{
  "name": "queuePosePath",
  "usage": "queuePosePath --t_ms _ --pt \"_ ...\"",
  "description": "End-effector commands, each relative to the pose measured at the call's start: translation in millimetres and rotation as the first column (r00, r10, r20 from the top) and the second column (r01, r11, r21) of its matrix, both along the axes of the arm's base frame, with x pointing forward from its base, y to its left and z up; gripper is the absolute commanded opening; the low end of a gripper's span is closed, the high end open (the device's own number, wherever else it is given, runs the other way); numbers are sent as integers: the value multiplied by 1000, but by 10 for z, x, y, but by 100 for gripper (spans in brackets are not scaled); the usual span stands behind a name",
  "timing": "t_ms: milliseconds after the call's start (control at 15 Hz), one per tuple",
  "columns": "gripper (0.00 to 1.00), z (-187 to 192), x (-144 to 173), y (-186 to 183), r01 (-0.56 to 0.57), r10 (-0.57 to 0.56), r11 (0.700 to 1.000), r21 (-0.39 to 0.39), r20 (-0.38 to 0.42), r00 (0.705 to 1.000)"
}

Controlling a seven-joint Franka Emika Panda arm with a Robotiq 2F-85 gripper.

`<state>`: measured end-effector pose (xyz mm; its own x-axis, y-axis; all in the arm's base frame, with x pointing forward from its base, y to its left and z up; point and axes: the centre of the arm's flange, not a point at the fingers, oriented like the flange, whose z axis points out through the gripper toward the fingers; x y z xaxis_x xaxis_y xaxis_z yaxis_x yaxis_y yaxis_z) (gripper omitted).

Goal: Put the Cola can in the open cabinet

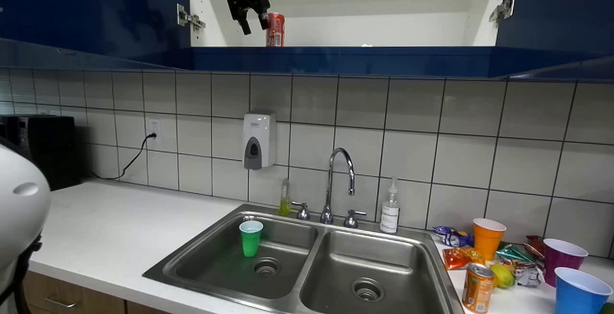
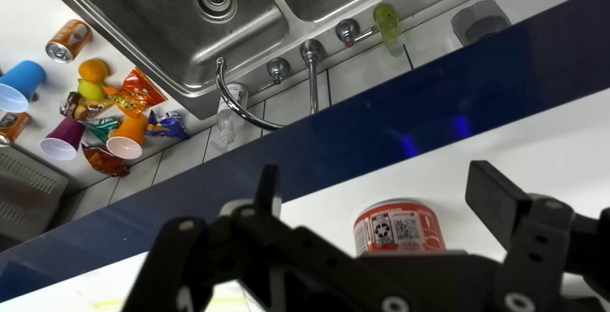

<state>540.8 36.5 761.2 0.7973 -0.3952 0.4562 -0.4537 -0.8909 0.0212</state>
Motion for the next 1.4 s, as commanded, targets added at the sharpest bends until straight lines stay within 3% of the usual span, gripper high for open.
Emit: queuePosePath --t_ms 0,667,1333 --pt "100 -194 -414 10 -8 7 1000 21 8 1000" --pt "100 -642 -939 129 -48 54 997 64 -91 994" --pt "100 -1234 -1146 119 -93 114 991 101 -232 966"
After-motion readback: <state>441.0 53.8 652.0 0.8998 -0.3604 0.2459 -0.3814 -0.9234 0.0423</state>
